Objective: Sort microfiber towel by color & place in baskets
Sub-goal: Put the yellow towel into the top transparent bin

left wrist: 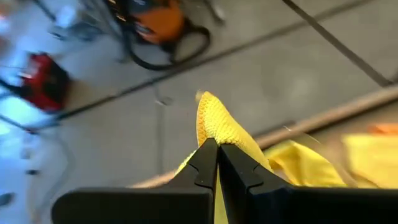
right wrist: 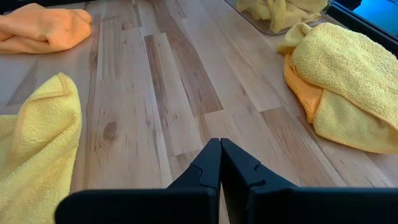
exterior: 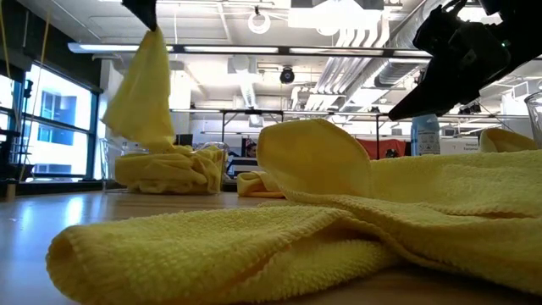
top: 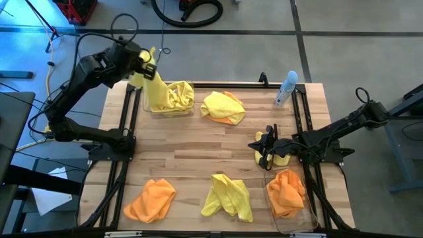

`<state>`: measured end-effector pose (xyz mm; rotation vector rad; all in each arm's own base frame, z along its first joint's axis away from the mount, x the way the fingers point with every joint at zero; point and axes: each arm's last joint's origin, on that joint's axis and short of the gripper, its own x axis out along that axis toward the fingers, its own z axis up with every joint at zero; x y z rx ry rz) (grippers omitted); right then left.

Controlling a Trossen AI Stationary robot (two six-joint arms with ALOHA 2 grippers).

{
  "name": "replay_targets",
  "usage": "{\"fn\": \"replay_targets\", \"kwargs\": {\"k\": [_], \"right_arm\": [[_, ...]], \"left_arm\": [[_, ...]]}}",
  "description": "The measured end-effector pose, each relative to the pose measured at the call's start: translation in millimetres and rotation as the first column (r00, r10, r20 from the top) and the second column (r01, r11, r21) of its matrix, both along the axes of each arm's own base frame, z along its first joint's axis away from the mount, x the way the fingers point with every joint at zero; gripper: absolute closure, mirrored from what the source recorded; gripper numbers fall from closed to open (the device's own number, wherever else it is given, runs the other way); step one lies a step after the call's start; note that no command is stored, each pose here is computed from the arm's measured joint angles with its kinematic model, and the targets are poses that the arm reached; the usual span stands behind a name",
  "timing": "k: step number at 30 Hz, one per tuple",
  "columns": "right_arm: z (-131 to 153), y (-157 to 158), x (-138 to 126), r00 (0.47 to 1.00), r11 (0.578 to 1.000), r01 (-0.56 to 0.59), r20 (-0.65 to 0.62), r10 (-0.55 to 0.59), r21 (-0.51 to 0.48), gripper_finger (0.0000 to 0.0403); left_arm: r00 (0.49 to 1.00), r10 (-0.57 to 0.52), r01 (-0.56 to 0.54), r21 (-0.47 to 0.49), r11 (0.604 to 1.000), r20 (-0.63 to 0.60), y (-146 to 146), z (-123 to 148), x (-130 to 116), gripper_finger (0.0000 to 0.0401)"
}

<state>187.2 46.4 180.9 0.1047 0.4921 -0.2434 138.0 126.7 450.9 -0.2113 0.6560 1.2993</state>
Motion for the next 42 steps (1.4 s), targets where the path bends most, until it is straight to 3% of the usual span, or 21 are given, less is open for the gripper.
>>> {"fn": "replay_targets", "kwargs": {"k": [5,10,15,18,24,31,42], "right_arm": [[0,0,0,1.000,1.000,0.000,0.000,0.000,0.000,0.0403],[0,0,0,1.000,1.000,0.003,0.002,-0.003,0.006,0.0403],[0,0,0,1.000,1.000,0.003,0.002,-0.003,0.006,0.0403],[0,0,0,1.000,1.000,0.003,0.002,-0.003,0.006,0.0403],[0,0,0,1.000,1.000,0.002,0.001,-0.002,0.003,0.0403],[0,0,0,1.000,1.000,0.002,0.001,-0.002,0.003,0.0403],[0,0,0,1.000,1.000,0.004,0.002,-0.004,0.006,0.0403]], "left_arm": [[0.995,-0.092,0.095,-0.115,0.989,0.032,4,-22,11,0.0401],[0.971,-0.215,0.236,-0.274,0.932,0.106,4,-44,20,0.0401],[0.995,-0.098,0.087,-0.267,0.960,-0.027,6,-60,16,0.0401],[0.994,-0.075,0.048,-0.287,0.957,-0.084,8,-74,16,0.0401],[0.980,-0.109,0.046,-0.342,0.939,-0.168,12,-115,20,0.0401],[0.951,-0.264,0.181,-0.401,0.898,-0.161,16,-167,30,0.0401],[0.962,-0.160,0.059,-0.403,0.913,-0.221,27,-204,15,0.0401]]}}
